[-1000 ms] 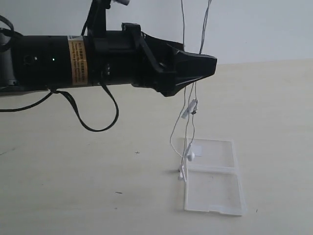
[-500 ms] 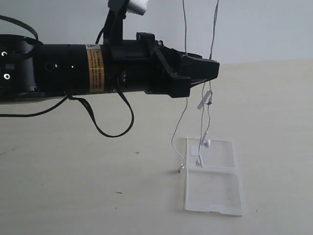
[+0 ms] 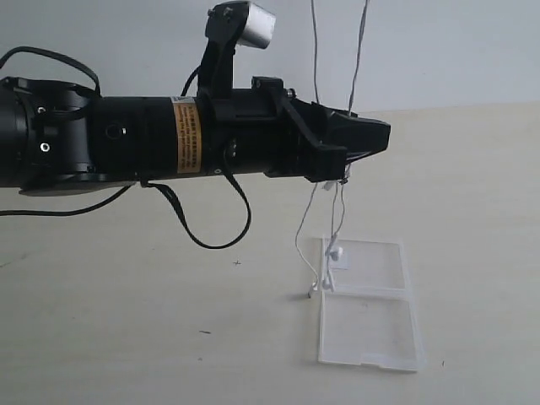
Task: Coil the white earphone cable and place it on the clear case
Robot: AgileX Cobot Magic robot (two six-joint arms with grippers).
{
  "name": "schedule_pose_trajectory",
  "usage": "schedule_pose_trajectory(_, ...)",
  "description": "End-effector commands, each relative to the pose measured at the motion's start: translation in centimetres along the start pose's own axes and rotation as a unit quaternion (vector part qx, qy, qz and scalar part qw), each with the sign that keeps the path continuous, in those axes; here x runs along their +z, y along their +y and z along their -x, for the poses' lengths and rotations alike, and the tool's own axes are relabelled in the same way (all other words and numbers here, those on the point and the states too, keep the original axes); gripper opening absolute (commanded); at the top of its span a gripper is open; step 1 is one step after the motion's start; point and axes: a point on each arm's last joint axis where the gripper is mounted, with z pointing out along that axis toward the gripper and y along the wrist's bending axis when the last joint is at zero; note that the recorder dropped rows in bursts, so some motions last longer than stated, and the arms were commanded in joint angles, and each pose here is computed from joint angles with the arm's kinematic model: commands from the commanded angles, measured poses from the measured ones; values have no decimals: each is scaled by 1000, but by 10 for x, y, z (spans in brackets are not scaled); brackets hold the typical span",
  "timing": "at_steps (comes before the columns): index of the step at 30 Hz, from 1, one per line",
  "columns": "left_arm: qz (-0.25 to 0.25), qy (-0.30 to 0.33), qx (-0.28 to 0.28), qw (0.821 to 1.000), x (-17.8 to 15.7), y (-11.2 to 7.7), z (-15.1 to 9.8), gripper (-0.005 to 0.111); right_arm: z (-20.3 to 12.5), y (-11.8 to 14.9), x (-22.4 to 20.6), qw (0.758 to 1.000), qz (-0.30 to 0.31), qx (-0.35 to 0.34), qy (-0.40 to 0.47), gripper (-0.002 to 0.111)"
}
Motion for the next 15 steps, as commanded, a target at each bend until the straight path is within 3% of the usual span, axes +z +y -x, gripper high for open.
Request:
schedule_pose_trajectory(1, 6, -5, -3, 1000, 1, 0, 2, 26, 2, 2, -6, 1000, 0, 0, -9, 0)
schedule_pose_trajectory(3, 5, -5, -10, 1000, 0, -1, 3, 5, 2, 0, -8, 1000, -15, -6, -9, 0)
schedule_pose_trajectory(4, 4, -5, -12, 1000, -1, -1, 4, 0, 2, -3, -11, 999, -32, -13, -9, 0)
schedule_pose_trajectory(11, 18, 2, -20, 1000, -18, -14, 22, 0, 5, -28, -49, 974, -224, -13, -28, 0)
schedule_pose_trajectory(15, 52, 36, -1, 998, -32, -20, 29, 0, 7, -30, -81, 957, -285, -24, -53, 0)
